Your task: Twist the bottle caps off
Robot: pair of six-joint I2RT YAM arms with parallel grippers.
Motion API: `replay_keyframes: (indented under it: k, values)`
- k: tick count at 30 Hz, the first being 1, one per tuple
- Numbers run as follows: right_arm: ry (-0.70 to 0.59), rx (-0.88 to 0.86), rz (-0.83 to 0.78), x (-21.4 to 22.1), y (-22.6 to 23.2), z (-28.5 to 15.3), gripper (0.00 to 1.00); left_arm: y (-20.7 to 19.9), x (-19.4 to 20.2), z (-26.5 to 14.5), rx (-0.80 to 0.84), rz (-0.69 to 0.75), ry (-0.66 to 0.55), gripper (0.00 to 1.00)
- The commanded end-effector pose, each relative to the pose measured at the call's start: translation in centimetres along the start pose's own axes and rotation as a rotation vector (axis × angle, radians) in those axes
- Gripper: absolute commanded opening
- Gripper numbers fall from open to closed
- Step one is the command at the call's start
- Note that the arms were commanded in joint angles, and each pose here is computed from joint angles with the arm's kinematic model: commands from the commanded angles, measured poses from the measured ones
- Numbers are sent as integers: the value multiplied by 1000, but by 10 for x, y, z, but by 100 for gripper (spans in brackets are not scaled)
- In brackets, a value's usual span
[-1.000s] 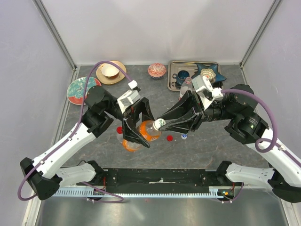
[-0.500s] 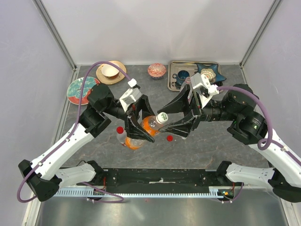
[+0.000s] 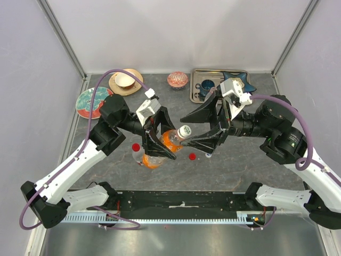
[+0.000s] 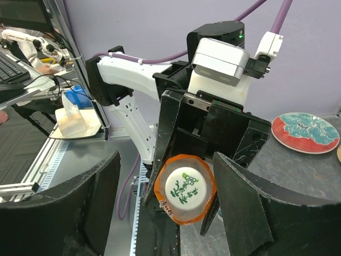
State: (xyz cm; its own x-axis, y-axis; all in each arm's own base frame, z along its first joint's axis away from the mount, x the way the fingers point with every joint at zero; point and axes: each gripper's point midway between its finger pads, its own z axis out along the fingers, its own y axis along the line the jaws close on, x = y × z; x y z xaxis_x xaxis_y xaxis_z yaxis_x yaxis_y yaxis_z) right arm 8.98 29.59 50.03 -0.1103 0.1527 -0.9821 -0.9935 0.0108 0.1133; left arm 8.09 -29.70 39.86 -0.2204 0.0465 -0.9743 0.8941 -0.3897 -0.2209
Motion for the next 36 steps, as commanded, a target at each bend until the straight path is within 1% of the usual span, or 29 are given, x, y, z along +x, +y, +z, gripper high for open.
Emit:
replay_keyframes:
  k: [1,5,6,10,13,15,16,18,19,21,25,31,36]
  values:
    - [-61,59,-28,-22,-3,-5,77,-5,-13,-2,-15,77,-19,43]
    - [-150,250,-31,-42,-27,-20,78,-4,-13,-2,-22,83,-21,43]
    - [-187,330,-24,-49,-39,-25,79,-3,-12,-2,-26,82,-21,43]
    - [-258,466,31,-65,-57,-37,80,1,-12,-2,-46,84,-23,43]
    - [-274,542,107,-66,-69,-40,80,9,-12,-3,-95,84,-32,43]
    - [-230,567,179,-54,-76,-34,80,18,-14,-4,-148,104,-44,43]
    - [-243,584,195,-60,-78,-35,80,27,-17,-7,-215,113,-63,43]
    - [-223,602,245,-53,-84,-30,81,39,-17,-10,-289,138,-73,43]
    - [-222,601,253,-53,-84,-29,82,49,-19,-15,-358,150,-89,43]
    - [-204,616,274,-47,-88,-25,82,60,-23,-21,-441,178,-106,43]
    - [-160,625,299,-32,-95,-18,83,71,-24,-30,-528,207,-119,43]
    - [-121,632,318,-15,-101,-12,83,71,-22,-30,-531,212,-116,43]
    - [-114,623,318,-13,-101,-10,81,73,-20,-31,-536,211,-113,43]
